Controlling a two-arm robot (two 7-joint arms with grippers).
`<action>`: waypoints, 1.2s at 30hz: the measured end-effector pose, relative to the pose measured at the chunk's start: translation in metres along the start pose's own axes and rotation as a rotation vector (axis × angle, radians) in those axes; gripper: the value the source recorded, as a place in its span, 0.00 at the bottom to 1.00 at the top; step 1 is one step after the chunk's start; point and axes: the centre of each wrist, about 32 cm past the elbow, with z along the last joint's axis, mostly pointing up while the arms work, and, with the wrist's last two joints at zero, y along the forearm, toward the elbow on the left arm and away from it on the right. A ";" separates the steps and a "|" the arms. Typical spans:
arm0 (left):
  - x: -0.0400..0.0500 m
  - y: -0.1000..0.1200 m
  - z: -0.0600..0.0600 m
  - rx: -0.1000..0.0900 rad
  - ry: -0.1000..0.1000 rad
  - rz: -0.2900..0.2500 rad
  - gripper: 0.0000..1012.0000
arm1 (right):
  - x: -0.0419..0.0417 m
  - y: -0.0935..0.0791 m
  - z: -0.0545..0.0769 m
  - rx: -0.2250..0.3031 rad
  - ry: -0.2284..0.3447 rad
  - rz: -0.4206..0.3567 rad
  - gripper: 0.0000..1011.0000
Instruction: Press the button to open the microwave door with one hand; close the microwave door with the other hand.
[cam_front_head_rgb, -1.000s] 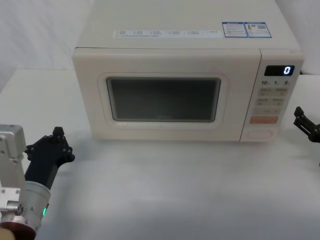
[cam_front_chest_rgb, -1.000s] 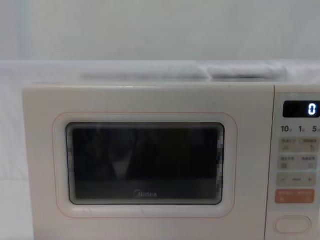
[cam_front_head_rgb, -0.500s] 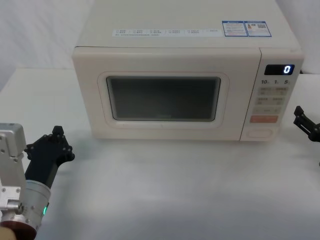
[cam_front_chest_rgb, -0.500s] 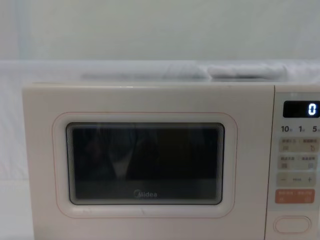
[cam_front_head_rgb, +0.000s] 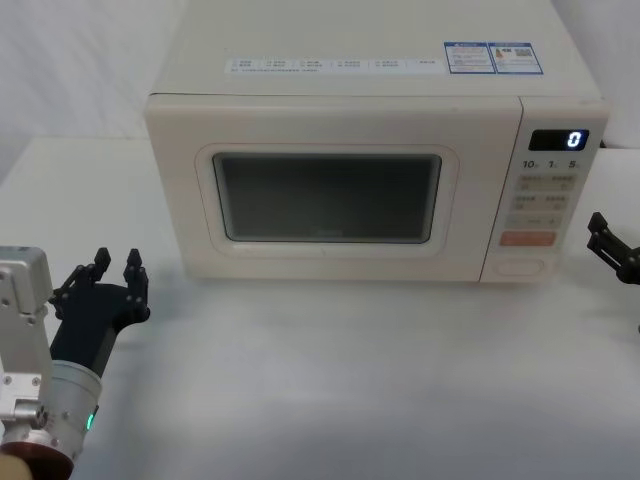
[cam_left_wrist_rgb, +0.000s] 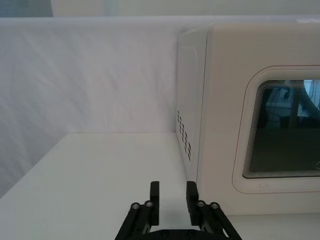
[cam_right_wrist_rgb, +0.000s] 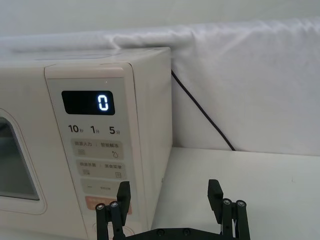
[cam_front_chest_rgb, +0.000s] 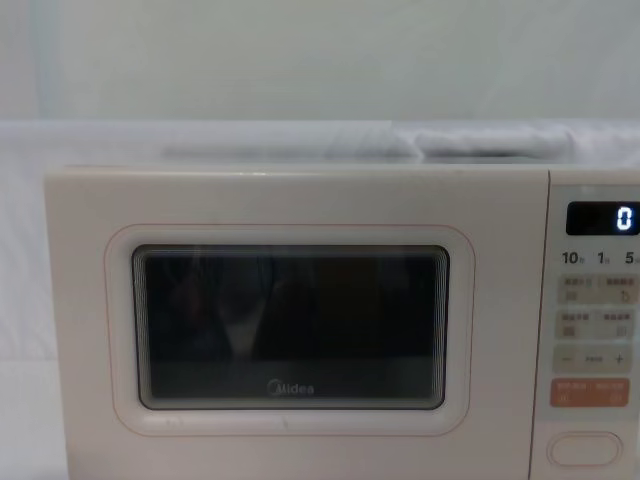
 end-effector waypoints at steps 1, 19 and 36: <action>0.0000 0.000 0.000 0.000 0.000 0.000 0.35 | 0.0000 0.000 0.000 0.000 0.000 0.000 0.99; 0.0000 0.000 0.000 0.000 0.000 0.000 0.91 | 0.0000 0.000 0.000 0.000 0.000 0.000 0.99; 0.0000 0.000 0.000 0.000 0.000 0.000 0.99 | 0.0000 0.000 0.000 0.000 0.000 0.000 0.99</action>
